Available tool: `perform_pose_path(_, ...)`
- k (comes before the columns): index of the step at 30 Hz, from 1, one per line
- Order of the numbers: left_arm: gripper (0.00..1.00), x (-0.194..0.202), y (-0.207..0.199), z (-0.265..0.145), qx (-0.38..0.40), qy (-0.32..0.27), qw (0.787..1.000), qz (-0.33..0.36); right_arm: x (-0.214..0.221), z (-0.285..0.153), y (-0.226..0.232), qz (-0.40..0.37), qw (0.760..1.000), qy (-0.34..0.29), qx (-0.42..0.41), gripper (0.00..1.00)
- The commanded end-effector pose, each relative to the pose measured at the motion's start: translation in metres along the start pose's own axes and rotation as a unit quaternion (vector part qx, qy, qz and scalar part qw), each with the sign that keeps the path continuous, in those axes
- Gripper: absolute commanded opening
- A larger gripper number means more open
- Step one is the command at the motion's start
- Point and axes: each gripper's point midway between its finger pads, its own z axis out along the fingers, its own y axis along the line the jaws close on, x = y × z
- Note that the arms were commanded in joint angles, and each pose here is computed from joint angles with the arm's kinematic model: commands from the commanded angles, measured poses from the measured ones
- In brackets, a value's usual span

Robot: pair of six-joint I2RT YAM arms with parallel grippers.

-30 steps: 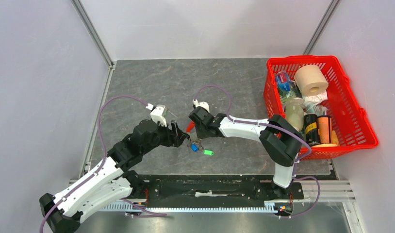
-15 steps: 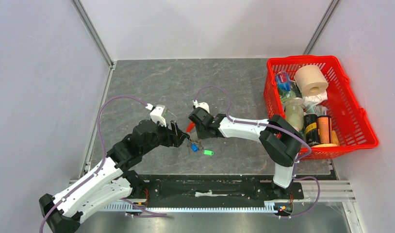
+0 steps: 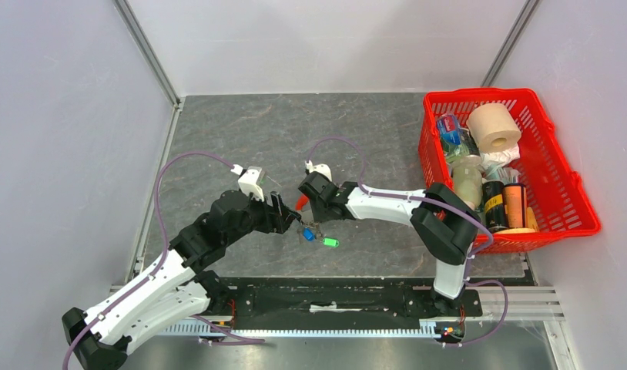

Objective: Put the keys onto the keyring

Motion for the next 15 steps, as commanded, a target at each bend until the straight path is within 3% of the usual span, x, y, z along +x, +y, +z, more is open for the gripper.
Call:
perform_pose_path(1, 0.79, -0.0101, -0.0098, -0.0035, 0.013, -0.012, 1.0, -0.013, 0.0018, 0.0052, 0.0011, -0.011, 1.0, -0.001, 0.008, 0.28)
perform_pose_path(9, 0.79, -0.0108, -0.0094, -0.0034, 0.012, -0.013, 1.0, -0.012, -0.0006, 0.0059, -0.0008, -0.01, 1.0, -0.005, 0.015, 0.24)
perform_pose_path(15, 0.79, -0.0101, -0.0097, -0.0034, 0.013, -0.012, 1.0, -0.013, -0.0044, 0.0027, -0.0033, -0.008, 1.0, -0.013, 0.021, 0.13)
